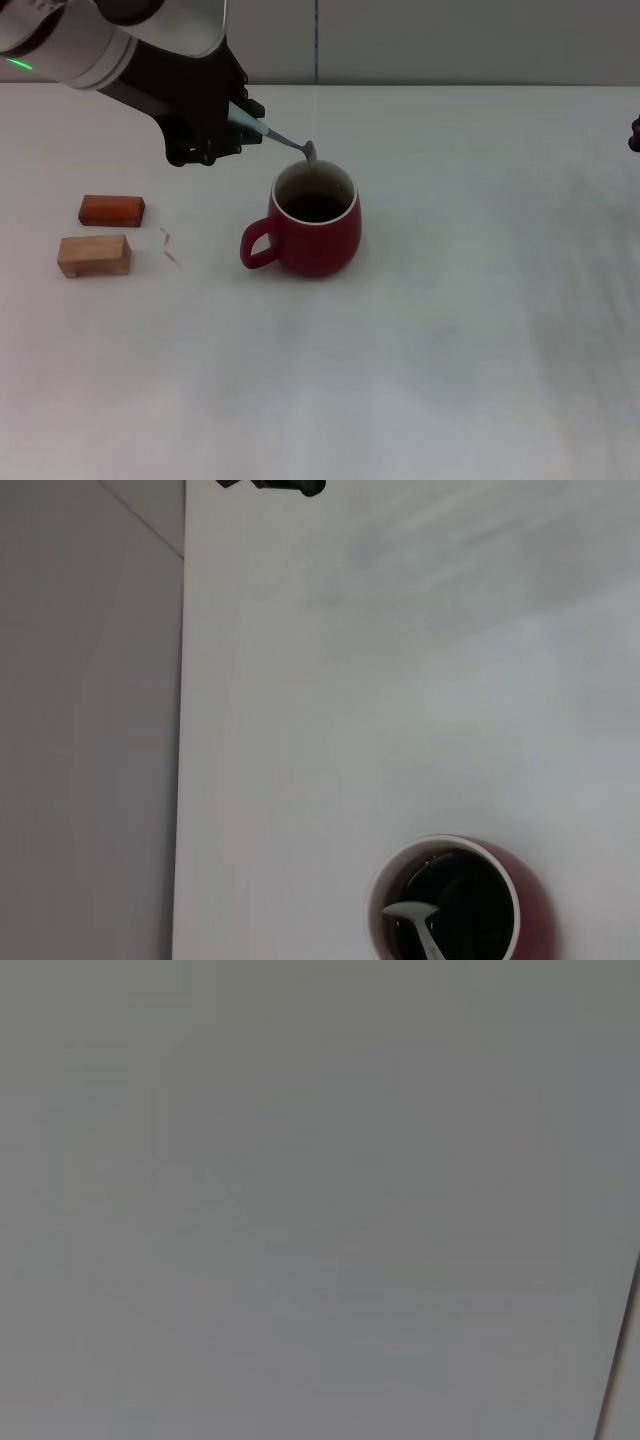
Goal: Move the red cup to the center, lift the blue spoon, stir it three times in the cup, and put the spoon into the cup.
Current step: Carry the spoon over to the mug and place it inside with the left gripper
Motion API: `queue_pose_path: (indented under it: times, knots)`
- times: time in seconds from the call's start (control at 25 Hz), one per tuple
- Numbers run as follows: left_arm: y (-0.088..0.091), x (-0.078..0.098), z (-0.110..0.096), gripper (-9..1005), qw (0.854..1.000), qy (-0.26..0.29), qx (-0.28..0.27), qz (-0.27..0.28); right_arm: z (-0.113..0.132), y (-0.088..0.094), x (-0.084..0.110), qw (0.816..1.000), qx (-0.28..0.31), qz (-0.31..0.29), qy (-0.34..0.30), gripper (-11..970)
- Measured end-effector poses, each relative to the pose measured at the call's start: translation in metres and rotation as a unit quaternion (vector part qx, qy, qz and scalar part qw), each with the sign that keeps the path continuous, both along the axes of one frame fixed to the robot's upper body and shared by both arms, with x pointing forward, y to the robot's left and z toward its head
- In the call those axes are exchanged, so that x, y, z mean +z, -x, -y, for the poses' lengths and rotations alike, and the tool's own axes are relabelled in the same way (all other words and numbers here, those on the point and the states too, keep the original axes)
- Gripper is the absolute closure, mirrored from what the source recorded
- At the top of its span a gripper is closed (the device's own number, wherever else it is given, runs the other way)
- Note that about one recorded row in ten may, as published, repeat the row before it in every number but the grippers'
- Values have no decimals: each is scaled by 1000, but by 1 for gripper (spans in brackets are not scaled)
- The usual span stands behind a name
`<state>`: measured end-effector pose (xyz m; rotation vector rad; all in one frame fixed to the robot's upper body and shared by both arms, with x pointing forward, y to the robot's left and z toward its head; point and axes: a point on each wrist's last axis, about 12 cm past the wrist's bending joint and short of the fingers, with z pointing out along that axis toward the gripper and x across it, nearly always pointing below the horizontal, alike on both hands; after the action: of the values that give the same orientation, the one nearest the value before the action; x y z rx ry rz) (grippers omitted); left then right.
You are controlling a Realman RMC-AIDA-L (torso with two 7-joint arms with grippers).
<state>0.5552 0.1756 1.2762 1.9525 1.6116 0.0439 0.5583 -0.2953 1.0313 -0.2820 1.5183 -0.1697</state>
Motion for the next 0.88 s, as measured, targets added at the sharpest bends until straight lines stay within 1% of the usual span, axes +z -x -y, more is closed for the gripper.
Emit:
queue_pose_path:
  times: [0.2,0.24,0.8,0.88]
  knots:
    - [-5,-5,9,827,1000,-20,-7,-12,1,0,0,1000,-1,-1,1,930]
    - [-8,-8,12,827,999,-28,-6,-15,1,1,-1,1000,-1,-1,1,930]
    - [-23,-23,26,827,997,-67,-7,-37,3,3,-2,1000,-4,-4,1,930]
    - [-27,-29,29,827,996,-76,-8,-47,3,4,-3,1000,-5,-4,1,930]
